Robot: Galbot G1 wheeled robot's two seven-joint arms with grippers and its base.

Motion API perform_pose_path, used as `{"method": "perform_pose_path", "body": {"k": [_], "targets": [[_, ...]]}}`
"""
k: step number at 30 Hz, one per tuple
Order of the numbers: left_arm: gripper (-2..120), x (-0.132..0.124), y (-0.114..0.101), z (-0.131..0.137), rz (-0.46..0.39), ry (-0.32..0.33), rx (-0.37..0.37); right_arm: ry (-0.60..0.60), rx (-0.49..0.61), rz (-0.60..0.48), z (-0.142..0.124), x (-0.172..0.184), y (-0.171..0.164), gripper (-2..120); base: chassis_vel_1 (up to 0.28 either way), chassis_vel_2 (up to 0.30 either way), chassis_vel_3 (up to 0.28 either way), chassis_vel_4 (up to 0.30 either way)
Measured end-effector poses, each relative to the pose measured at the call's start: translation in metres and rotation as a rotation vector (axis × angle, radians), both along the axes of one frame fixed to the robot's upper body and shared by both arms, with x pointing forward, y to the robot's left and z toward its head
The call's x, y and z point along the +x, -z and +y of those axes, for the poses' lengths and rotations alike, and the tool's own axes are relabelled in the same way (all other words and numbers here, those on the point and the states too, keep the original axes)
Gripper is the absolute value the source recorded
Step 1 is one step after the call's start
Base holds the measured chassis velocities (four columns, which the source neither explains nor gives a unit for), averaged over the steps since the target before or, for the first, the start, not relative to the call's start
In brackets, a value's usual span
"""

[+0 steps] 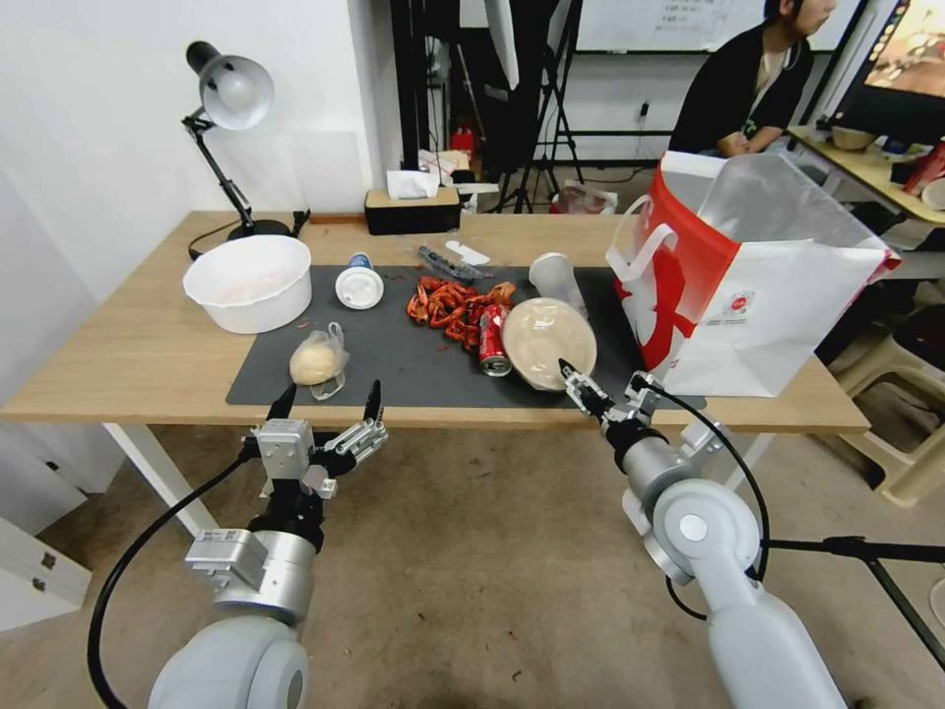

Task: Pick up the trash from the table and place it into the takeout bag.

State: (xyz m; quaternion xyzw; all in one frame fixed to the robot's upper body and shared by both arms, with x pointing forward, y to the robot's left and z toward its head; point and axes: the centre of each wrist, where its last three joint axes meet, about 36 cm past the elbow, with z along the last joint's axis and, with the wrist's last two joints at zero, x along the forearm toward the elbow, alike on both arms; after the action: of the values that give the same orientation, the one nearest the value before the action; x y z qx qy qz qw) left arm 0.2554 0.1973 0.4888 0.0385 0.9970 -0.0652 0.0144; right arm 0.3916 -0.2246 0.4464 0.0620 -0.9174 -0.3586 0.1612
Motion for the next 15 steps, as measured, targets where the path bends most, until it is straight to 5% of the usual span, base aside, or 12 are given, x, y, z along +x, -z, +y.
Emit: {"method": "perform_pose_path", "body": {"k": [9,15], "targets": [[100,0.0008,0.0008,-0.0002,-0.001,0.005,-0.002,0.018,-0.006,0.008,-0.0038,-0.0038,-0.0012,7,0.000,0.000,0.000,0.000],[100,0.0014,0.0013,0.0000,0.000,0.005,-0.005,0.025,-0.006,-0.010,-0.0076,-0.0088,-0.0056,0,0.000,0.000,0.000,0.000]]}}
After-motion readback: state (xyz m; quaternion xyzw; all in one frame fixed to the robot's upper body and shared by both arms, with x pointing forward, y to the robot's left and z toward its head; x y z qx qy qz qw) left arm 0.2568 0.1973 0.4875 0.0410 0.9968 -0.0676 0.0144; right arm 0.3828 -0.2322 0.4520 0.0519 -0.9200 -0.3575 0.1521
